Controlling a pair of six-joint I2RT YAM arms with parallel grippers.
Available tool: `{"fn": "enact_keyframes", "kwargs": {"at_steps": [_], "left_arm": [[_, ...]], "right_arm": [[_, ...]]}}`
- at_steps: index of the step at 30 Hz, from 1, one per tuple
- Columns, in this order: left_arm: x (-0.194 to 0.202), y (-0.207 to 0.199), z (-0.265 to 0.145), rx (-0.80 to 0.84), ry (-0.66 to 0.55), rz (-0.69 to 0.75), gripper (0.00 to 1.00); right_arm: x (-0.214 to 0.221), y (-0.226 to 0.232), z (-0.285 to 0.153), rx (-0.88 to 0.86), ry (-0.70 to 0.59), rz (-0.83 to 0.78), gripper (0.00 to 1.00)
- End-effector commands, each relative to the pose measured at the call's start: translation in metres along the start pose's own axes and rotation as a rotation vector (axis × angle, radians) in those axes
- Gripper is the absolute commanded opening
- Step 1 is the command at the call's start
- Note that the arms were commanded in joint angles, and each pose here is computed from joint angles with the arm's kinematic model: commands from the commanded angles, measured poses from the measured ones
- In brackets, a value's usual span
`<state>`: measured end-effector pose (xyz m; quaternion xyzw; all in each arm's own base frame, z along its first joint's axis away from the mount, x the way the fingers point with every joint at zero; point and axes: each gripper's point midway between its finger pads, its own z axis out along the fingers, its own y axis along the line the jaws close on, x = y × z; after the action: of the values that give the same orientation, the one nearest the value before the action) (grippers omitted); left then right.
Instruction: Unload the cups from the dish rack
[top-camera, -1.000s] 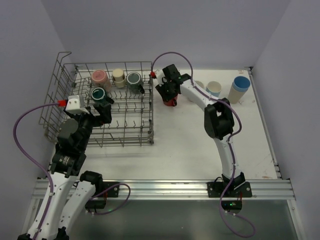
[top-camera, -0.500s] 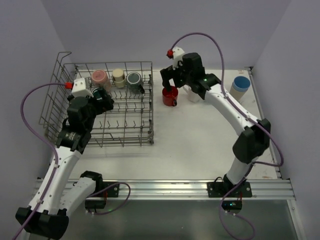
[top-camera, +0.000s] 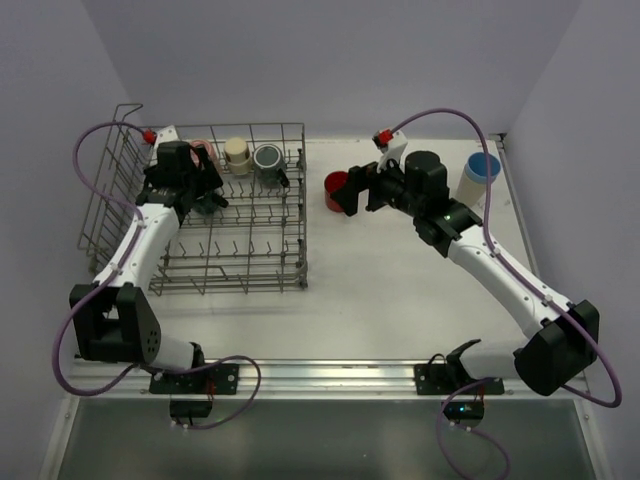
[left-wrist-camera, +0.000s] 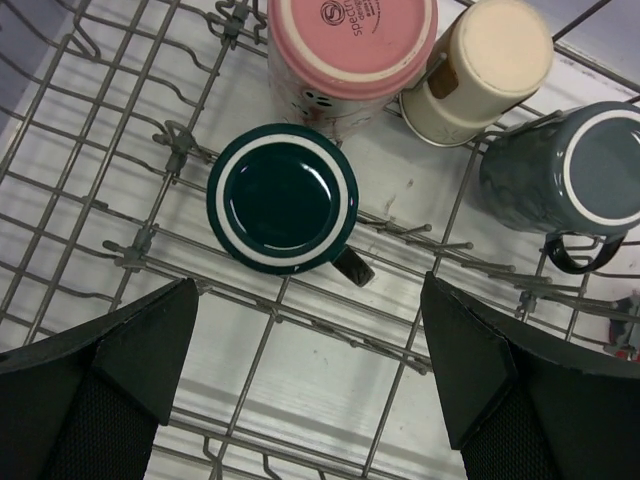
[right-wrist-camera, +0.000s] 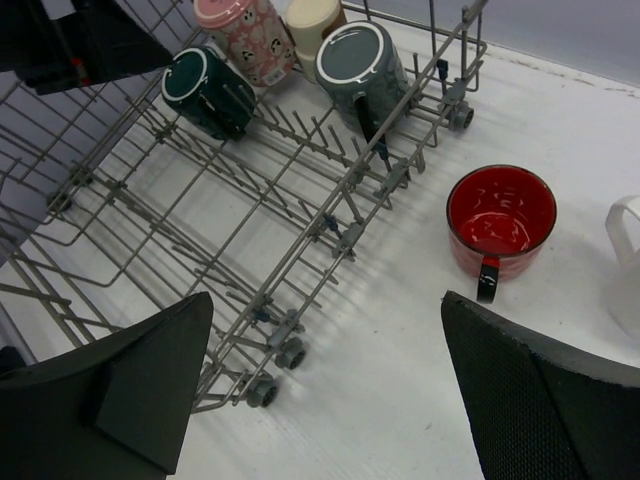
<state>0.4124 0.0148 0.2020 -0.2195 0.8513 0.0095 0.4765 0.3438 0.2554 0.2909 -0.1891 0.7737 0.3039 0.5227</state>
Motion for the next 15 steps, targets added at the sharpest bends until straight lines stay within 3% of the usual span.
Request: {"fn": "enact_keyframes", "kwargs": {"at_steps": [1, 7, 15], "left_arm": [[-0.026, -0.010, 0.009, 0.000, -0.039, -0.037, 1.00], [-0.004, 0.002, 0.050, -0.057, 0.046, 0.012, 1.00], [0.008, 0.008, 0.069, -0.073, 0.036, 0.042, 1.00]], "right_arm": [[-0.032, 0.022, -0.012, -0.089, -0.118, 0.001, 0.99], [-0.022, 0.026, -0.007, -0.127, -0.097, 0.007, 0.99], [-0.015, 0.032, -0.004, -0.158, -0.074, 0.022, 0.99]]}}
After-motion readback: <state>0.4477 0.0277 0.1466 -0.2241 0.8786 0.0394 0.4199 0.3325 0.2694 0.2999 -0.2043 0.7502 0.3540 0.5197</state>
